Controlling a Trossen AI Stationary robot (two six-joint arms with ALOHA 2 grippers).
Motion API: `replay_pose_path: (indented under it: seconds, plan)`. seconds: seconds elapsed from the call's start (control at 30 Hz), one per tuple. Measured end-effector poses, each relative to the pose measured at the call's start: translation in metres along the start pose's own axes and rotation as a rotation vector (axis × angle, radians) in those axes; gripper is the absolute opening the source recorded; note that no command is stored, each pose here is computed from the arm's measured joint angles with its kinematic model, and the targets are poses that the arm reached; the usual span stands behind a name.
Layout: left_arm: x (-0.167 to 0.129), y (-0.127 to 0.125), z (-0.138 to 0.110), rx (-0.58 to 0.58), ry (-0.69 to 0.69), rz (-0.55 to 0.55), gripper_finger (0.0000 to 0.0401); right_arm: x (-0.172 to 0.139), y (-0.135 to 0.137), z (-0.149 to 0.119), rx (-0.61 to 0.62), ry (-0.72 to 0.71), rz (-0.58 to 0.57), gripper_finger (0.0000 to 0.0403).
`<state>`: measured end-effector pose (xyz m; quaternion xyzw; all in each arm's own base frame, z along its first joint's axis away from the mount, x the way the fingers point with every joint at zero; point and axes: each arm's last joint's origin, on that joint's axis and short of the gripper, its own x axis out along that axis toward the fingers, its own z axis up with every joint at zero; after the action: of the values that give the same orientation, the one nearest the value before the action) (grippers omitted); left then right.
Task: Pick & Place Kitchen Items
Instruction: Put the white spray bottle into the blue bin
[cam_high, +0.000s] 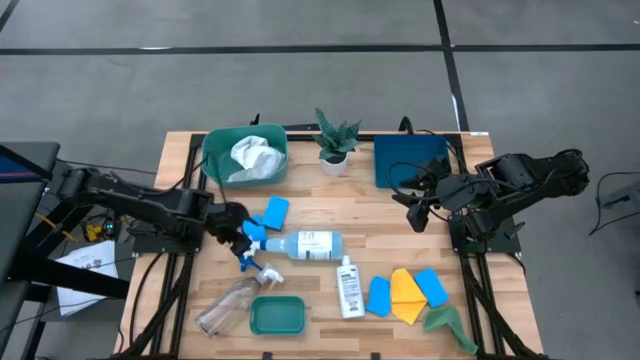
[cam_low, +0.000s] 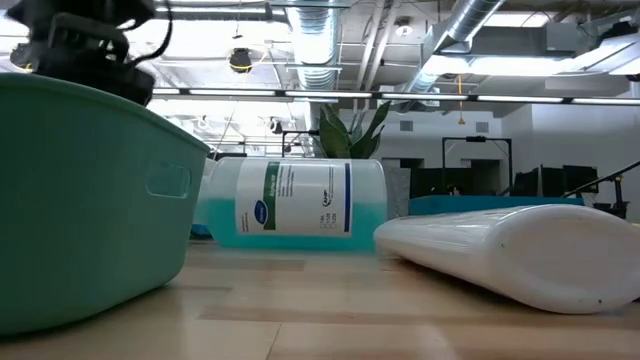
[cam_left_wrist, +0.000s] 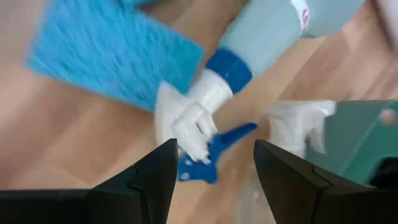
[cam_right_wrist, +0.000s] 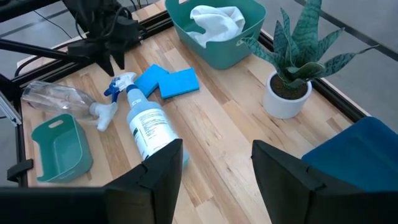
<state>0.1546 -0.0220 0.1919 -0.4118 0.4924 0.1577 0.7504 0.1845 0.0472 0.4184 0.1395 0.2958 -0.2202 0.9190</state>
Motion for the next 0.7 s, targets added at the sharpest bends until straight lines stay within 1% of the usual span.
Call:
replay_pose_path:
  seconds: [0.1, 0.2, 0.27, 0.33, 0.4, 0.6, 0.7]
  plan:
    - [0.003, 0.015, -0.008, -0.087, -0.076, -0.063, 0.0209, 0.0, 0.0, 0.0, 0.0, 0.0, 0.0, 0.0185]
    - [0.002, 0.026, -0.014, -0.132, -0.153, -0.139, 0.0209, 0.0, 0.0, 0.0, 0.0, 0.004, 0.005, 0.0185]
    - [0.004, 0.034, -0.019, -0.135, -0.141, -0.169, 0.0209, 0.0, 0.0, 0.0, 0.0, 0.007, 0.008, 0.0185]
    - [0.01, 0.042, -0.025, -0.136, -0.105, -0.171, 0.0209, 0.0, 0.0, 0.0, 0.0, 0.007, 0.009, 0.0185]
    - [0.015, 0.048, -0.028, -0.135, -0.105, -0.183, 0.0209, 0.0, 0.0, 0.0, 0.001, 0.009, 0.011, 0.0185]
    - [0.032, 0.053, -0.029, -0.119, -0.157, -0.281, 0.0209, 0.0, 0.0, 0.0, 0.006, 0.012, 0.015, 0.0185]
    - [0.039, 0.055, -0.03, -0.114, -0.154, -0.309, 0.0209, 0.0, 0.0, 0.0, 0.01, 0.011, 0.014, 0.0185]
